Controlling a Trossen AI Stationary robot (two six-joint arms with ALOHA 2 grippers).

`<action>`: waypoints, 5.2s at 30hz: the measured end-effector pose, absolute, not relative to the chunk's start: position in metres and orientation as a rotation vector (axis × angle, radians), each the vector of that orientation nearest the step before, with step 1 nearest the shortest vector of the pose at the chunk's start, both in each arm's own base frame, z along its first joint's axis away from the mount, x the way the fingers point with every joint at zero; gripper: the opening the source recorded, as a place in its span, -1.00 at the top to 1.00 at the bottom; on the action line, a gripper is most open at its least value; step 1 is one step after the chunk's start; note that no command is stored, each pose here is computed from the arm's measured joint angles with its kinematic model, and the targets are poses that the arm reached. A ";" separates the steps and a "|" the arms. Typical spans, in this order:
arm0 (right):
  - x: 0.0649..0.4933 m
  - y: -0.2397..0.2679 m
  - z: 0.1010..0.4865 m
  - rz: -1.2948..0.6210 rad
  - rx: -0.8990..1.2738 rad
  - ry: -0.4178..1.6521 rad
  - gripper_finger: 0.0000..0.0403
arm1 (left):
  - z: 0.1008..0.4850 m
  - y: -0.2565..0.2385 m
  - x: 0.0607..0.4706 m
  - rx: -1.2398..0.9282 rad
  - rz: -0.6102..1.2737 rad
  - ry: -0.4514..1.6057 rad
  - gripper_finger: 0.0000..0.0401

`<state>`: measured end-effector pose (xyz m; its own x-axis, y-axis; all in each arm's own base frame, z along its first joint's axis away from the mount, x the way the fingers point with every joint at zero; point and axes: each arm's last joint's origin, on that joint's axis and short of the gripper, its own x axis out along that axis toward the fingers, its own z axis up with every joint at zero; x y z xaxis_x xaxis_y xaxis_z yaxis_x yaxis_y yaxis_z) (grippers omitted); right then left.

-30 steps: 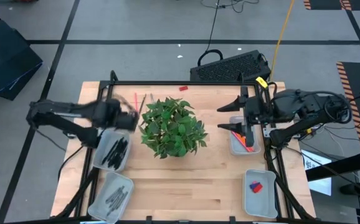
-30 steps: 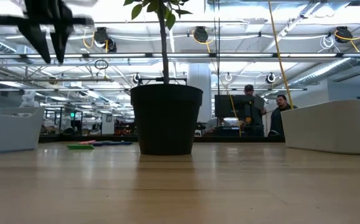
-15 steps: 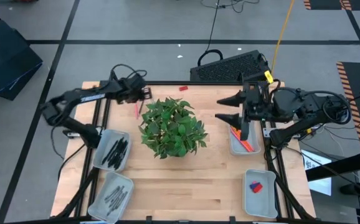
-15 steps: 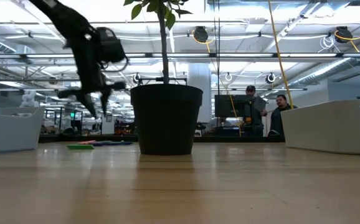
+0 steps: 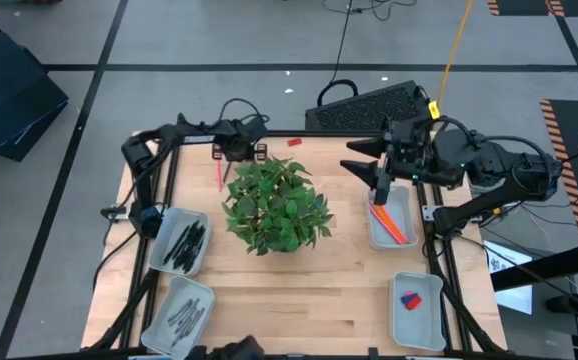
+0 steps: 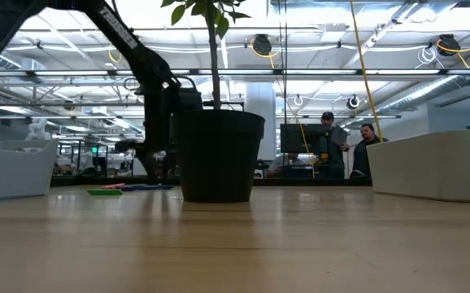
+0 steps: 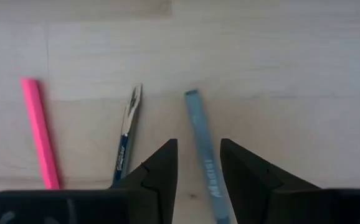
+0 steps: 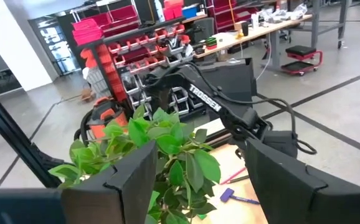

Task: Sort crayons/erasers/pens/pencils in bins
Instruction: Put the gray crayon into the bottom left gray bin, then put the blue crayon into the bottom left gray bin

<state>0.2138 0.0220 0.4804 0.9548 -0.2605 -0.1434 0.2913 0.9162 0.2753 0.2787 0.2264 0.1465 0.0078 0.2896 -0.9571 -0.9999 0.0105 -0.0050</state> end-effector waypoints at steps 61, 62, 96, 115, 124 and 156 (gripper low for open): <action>0.205 0.030 0.473 0.003 0.208 0.252 -0.16 | 0.327 0.009 0.176 -0.928 0.884 1.202 0.85; 0.205 0.030 0.473 0.003 0.208 0.251 -0.16 | 0.329 -0.001 0.172 -0.937 0.856 1.201 0.85; 0.248 0.037 0.456 -0.157 0.314 0.266 -0.16 | 0.194 -0.276 0.152 -0.779 0.770 1.487 0.83; 0.199 0.033 0.461 0.017 0.112 0.387 -0.16 | 0.294 -0.189 0.176 -0.991 0.839 1.161 0.07; 0.186 0.030 0.463 0.026 0.063 0.396 -0.16 | 0.327 -0.070 0.163 -0.755 0.982 0.998 0.07; 0.192 0.003 0.473 -0.172 0.220 0.265 -0.16 | 0.137 0.158 0.264 -0.610 0.697 1.203 -0.16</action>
